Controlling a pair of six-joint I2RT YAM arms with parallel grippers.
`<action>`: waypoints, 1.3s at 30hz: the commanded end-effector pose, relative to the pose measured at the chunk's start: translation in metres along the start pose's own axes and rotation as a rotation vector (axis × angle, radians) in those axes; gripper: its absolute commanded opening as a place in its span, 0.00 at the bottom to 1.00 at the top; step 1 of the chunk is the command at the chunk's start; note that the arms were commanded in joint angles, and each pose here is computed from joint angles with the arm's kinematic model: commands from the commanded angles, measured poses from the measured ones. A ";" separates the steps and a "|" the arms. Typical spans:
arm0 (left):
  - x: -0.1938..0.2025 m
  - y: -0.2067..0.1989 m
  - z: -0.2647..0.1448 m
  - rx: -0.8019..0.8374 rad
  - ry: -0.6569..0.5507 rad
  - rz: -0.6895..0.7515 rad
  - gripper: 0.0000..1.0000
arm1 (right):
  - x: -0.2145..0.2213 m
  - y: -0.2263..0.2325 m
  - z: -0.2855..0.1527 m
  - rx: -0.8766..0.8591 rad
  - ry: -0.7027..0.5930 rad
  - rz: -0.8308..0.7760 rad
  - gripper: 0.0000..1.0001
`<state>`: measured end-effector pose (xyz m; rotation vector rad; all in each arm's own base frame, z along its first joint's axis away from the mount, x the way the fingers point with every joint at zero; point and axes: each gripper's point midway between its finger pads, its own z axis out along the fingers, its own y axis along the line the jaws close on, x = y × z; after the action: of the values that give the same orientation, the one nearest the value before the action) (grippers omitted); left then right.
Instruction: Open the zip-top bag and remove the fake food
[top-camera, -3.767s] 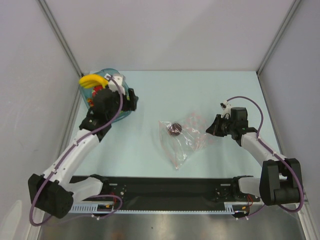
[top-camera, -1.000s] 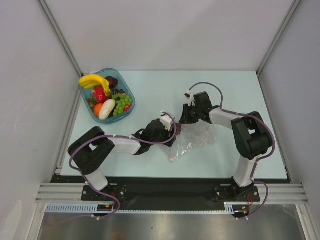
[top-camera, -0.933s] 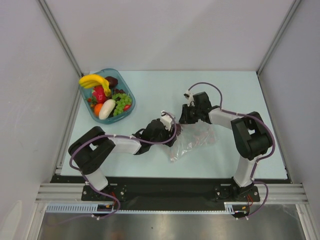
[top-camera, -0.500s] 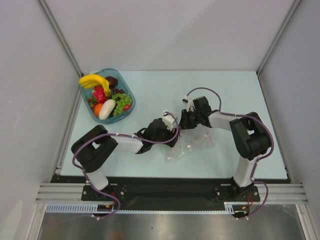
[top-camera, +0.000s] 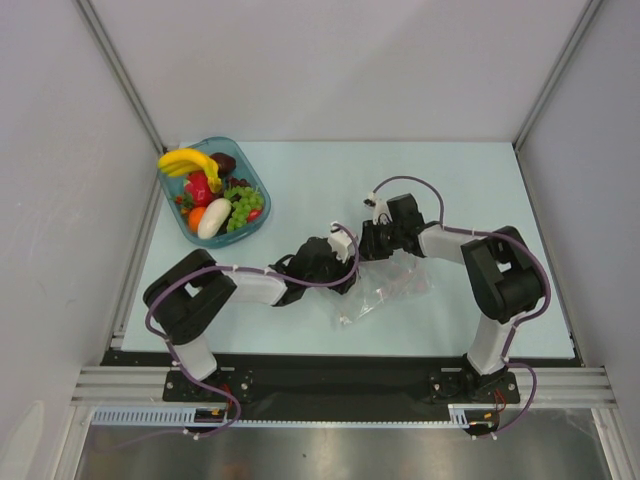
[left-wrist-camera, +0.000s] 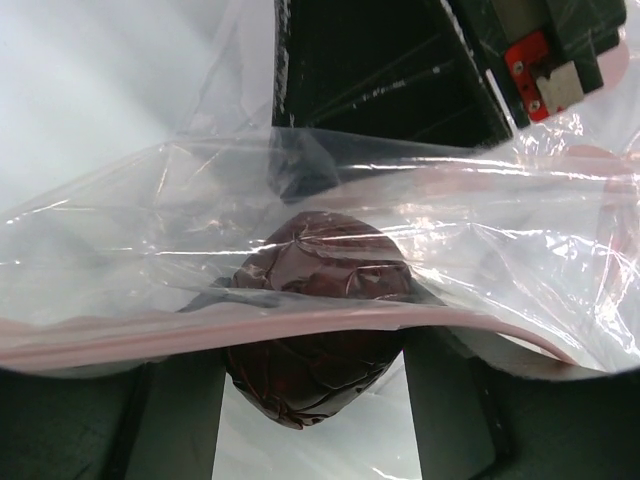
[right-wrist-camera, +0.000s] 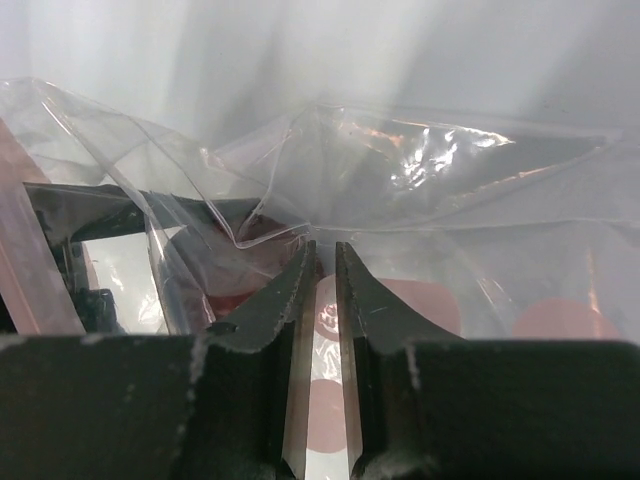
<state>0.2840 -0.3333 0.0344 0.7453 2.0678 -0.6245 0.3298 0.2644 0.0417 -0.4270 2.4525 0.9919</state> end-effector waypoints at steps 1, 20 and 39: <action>-0.002 -0.003 -0.013 0.018 0.009 0.013 0.02 | -0.016 0.004 -0.013 0.021 -0.069 -0.036 0.18; -0.020 -0.004 -0.090 -0.014 0.017 -0.002 0.09 | -0.018 -0.036 -0.050 0.187 -0.128 0.013 0.18; -0.083 0.055 -0.208 -0.168 -0.232 -0.233 0.20 | -0.033 -0.031 -0.083 0.206 -0.198 -0.002 0.19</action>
<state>0.2361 -0.2112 0.1775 0.4812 2.0106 -0.6511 0.3435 0.1890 0.0660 -0.2214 2.4248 0.7452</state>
